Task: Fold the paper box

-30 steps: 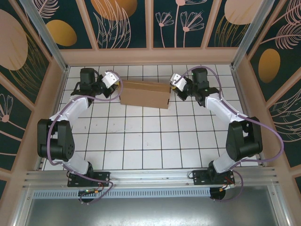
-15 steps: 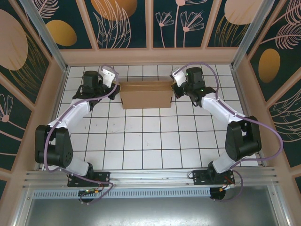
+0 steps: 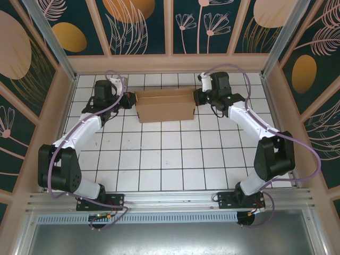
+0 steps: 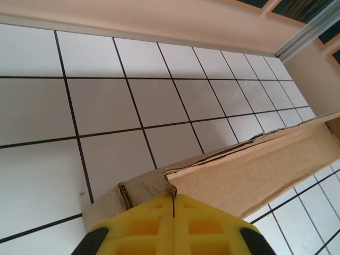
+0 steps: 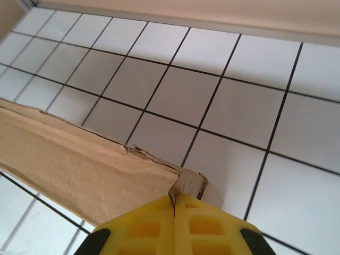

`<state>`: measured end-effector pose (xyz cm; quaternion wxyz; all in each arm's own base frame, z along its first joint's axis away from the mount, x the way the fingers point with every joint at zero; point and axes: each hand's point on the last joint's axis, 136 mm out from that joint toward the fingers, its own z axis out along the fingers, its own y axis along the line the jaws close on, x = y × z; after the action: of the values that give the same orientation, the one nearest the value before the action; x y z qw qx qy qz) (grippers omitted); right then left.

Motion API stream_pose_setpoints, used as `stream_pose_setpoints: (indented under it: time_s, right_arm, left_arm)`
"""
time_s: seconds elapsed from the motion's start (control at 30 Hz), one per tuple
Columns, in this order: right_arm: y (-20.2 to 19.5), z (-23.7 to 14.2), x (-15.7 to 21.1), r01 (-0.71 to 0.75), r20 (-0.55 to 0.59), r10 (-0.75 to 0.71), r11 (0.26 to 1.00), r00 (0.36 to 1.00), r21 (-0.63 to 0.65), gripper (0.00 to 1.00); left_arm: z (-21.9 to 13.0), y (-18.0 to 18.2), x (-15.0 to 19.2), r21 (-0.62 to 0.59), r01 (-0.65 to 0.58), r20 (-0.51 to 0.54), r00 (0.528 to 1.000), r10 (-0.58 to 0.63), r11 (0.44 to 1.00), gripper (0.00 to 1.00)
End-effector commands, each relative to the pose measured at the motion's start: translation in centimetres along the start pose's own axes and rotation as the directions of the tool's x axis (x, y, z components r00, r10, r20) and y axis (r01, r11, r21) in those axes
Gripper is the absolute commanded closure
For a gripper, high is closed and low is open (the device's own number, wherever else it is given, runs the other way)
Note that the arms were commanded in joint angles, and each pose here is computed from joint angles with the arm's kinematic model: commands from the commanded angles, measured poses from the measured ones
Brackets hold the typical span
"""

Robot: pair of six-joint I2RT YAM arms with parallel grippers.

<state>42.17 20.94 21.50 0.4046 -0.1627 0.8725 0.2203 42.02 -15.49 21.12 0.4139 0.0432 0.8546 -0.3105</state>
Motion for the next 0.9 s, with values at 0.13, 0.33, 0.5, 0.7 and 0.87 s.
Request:
stream_pose_setpoints:
  time_s: [0.13, 0.33, 0.5, 0.7, 0.87]
  right_arm:
    - [3.0, -0.9, -1.4, -0.156, -0.017, 0.155, 0.979, 0.988, -0.135, 1.00]
    - [2.0, -0.6, -0.8, -0.165, -0.047, 0.161, 0.980, 0.986, -0.109, 1.00]
    - [1.0, -0.6, 0.1, -0.124, -0.048, 0.121, 0.991, 0.991, -0.057, 1.00]
    - [0.7, -0.7, 1.0, -0.105, -0.042, 0.103, 0.994, 0.994, -0.033, 1.00]
    - [0.5, -0.9, 2.0, -0.048, -0.022, 0.048, 0.999, 0.999, 0.000, 1.00]
  left_arm:
    - [-0.6, -3.4, -0.9, 0.095, 0.024, -0.002, 1.000, -0.023, 0.995, 1.00]
    - [-0.6, -2.9, -0.7, 0.065, -0.027, -0.020, 0.999, 0.029, 0.998, 1.00]
    - [-1.0, -3.0, -0.8, 0.055, -0.063, -0.017, 0.998, 0.064, 0.997, 1.00]
    - [-1.5, -2.8, -0.5, 0.031, -0.079, -0.017, 0.997, 0.080, 0.996, 1.00]
    - [-2.0, -2.3, 0.0, 0.008, -0.096, -0.014, 0.995, 0.097, 0.995, 1.00]
